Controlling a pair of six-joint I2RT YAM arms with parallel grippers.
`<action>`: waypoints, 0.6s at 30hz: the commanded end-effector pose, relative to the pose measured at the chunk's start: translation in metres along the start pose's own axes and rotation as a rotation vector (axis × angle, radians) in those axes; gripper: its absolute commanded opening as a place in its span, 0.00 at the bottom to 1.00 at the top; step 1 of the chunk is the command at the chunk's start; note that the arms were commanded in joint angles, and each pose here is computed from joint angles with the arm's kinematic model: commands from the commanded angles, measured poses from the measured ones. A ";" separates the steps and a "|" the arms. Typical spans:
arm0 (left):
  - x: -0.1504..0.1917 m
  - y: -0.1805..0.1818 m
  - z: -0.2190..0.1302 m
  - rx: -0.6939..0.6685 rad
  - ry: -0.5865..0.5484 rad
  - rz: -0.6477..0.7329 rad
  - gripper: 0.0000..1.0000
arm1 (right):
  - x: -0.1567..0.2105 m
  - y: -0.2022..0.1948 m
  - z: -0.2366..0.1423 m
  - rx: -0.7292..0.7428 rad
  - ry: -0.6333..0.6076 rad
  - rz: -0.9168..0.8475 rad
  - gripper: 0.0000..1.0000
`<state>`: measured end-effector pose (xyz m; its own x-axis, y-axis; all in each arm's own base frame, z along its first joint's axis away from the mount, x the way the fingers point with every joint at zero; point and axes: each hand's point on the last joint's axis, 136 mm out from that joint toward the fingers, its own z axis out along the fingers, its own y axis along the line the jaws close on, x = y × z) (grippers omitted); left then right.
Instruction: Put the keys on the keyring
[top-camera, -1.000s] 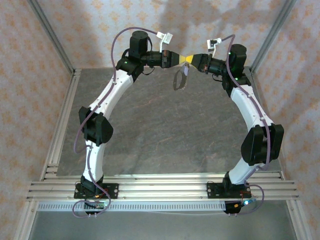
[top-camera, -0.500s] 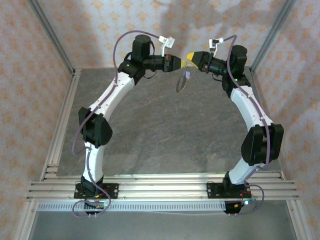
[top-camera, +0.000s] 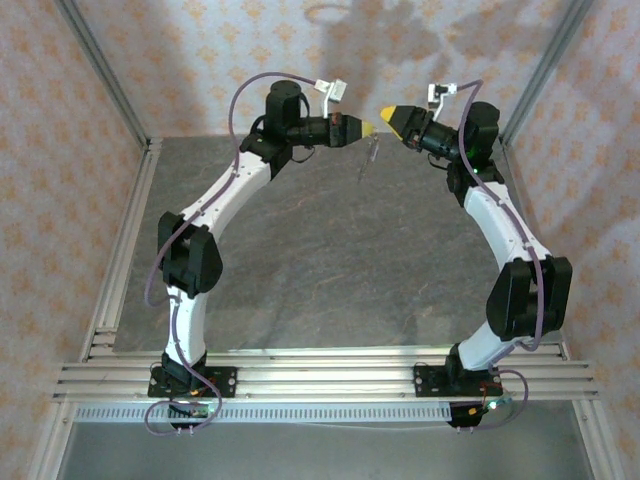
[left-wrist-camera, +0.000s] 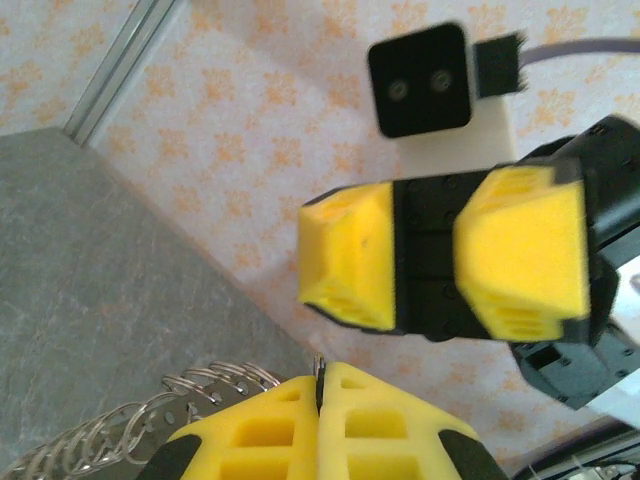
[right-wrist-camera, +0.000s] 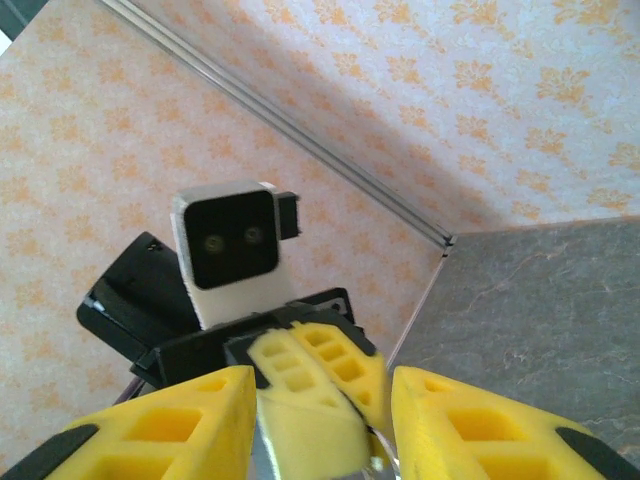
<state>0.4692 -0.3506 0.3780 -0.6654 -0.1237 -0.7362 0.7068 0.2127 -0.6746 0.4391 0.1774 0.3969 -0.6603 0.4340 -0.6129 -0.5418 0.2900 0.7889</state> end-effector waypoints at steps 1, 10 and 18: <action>-0.035 -0.048 -0.020 0.064 -0.096 0.108 0.00 | -0.008 0.014 -0.007 -0.027 -0.044 -0.054 0.40; -0.042 -0.054 -0.023 0.081 -0.127 0.110 0.00 | -0.007 0.014 -0.007 -0.064 -0.060 -0.034 0.40; -0.047 -0.059 -0.026 0.092 -0.166 0.108 0.00 | -0.002 0.021 -0.017 -0.068 -0.105 -0.032 0.40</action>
<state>0.4690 -0.3447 0.4028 -0.6374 -0.1969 -0.7449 0.7255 0.1723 -0.6663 0.4354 0.1742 0.3810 -0.6675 0.4821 -0.5675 -0.5125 0.2554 0.8198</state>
